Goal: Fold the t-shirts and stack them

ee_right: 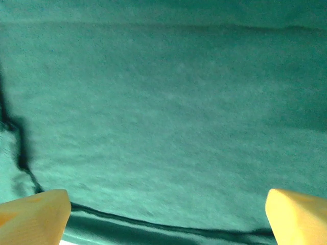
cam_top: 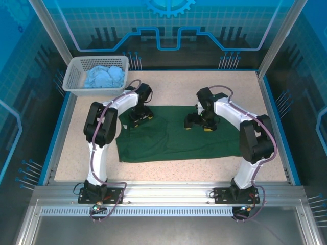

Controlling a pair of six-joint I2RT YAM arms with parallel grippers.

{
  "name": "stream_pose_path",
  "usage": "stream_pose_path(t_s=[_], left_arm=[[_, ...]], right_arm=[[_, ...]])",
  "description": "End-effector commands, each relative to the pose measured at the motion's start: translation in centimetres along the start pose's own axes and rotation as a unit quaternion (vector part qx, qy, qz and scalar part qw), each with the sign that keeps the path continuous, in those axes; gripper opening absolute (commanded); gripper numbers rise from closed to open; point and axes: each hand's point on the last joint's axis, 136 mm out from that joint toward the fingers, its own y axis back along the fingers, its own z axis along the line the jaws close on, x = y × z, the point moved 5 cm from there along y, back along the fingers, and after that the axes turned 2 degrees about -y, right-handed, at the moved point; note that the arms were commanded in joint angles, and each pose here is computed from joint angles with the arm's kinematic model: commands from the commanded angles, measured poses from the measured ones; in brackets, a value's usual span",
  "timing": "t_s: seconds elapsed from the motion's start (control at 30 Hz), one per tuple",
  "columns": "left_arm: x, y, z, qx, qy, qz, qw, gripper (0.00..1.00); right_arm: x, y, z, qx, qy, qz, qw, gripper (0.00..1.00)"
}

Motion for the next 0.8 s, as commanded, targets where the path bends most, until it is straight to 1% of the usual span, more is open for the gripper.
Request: stream_pose_path(t_s=[0.0,0.13,0.27,0.33,0.43,0.53,0.57,0.63,0.77], left_arm=[[0.8,-1.1,0.3,-0.055,-0.018,0.008,0.998,0.80],[-0.4,-2.7,-1.4,-0.062,-0.034,0.016,0.997,0.80],[-2.3,-4.3,-5.0,-0.038,-0.056,0.011,0.998,0.74],[-3.4,-5.0,-7.7,-0.006,-0.067,0.013,0.998,0.69],[-5.0,-5.3,-12.7,0.069,-0.091,-0.011,0.993,0.66],[-6.2,-5.2,-16.9,0.168,-0.094,-0.045,0.980,0.65],[-6.5,-5.0,-18.2,0.200,-0.097,-0.059,0.973,0.65],[-6.6,-4.6,-20.0,0.242,-0.103,-0.081,0.961,0.66],[-6.5,-3.5,-23.4,0.327,-0.118,-0.101,0.932,0.68]], right_arm=[[1.5,0.0,-1.1,0.044,0.049,0.026,0.997,1.00],[2.4,-1.4,-1.2,0.046,0.039,0.056,0.997,1.00],[3.4,-3.1,-1.3,0.037,-0.009,0.096,0.995,0.97],[4.0,-3.8,-1.1,0.030,-0.038,0.119,0.992,0.94],[4.8,-4.6,-0.1,0.017,-0.064,0.147,0.987,0.91],[5.5,-5.7,1.5,-0.015,-0.099,0.173,0.980,0.91],[5.8,-6.1,1.9,-0.021,-0.115,0.181,0.977,0.90],[5.8,-7.0,3.1,-0.041,-0.132,0.182,0.974,0.89],[5.0,-8.7,7.3,-0.066,-0.099,0.190,0.975,0.89]])
